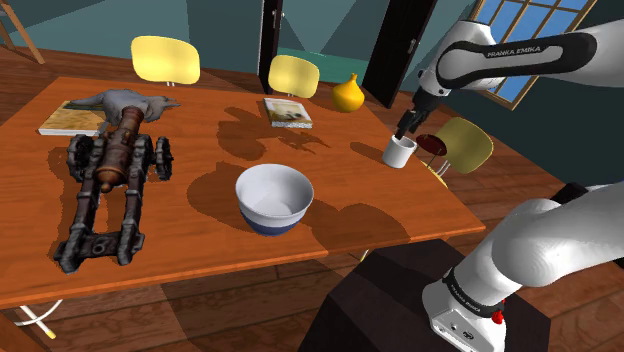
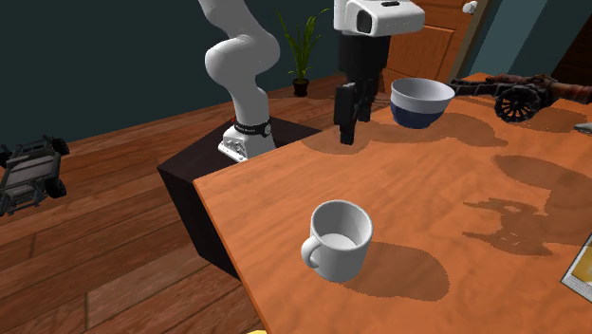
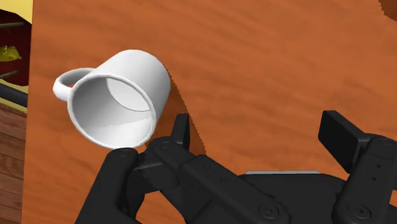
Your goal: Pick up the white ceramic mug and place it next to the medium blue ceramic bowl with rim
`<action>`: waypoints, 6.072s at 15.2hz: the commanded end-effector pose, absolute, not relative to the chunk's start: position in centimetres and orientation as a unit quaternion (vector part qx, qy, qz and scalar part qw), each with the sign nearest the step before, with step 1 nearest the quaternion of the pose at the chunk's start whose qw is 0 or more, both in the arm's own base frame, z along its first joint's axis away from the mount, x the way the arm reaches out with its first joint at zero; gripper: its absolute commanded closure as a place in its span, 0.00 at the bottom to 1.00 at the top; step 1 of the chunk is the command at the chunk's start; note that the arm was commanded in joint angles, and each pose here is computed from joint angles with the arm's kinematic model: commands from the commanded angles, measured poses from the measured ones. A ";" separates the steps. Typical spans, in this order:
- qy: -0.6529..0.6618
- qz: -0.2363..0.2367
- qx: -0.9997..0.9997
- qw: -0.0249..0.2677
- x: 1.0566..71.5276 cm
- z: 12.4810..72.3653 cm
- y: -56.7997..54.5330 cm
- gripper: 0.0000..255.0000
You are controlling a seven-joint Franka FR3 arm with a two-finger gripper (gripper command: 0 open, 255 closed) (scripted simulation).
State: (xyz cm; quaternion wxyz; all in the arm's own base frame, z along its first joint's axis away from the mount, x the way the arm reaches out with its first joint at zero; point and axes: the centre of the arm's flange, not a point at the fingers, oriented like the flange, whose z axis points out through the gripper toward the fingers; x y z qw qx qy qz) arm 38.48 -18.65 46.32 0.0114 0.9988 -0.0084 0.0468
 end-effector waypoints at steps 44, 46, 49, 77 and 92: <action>0.001 0.040 0.999 0.005 42.6 39.9 -28.5 1.00; 0.001 0.040 0.999 0.005 42.6 41.0 -28.5 1.00; 0.001 0.040 0.999 0.005 42.6 42.6 -28.5 1.00; 0.001 0.040 0.999 0.005 44.9 53.3 -19.6 1.00; 0.001 0.040 0.999 0.005 49.8 53.3 -0.4 1.00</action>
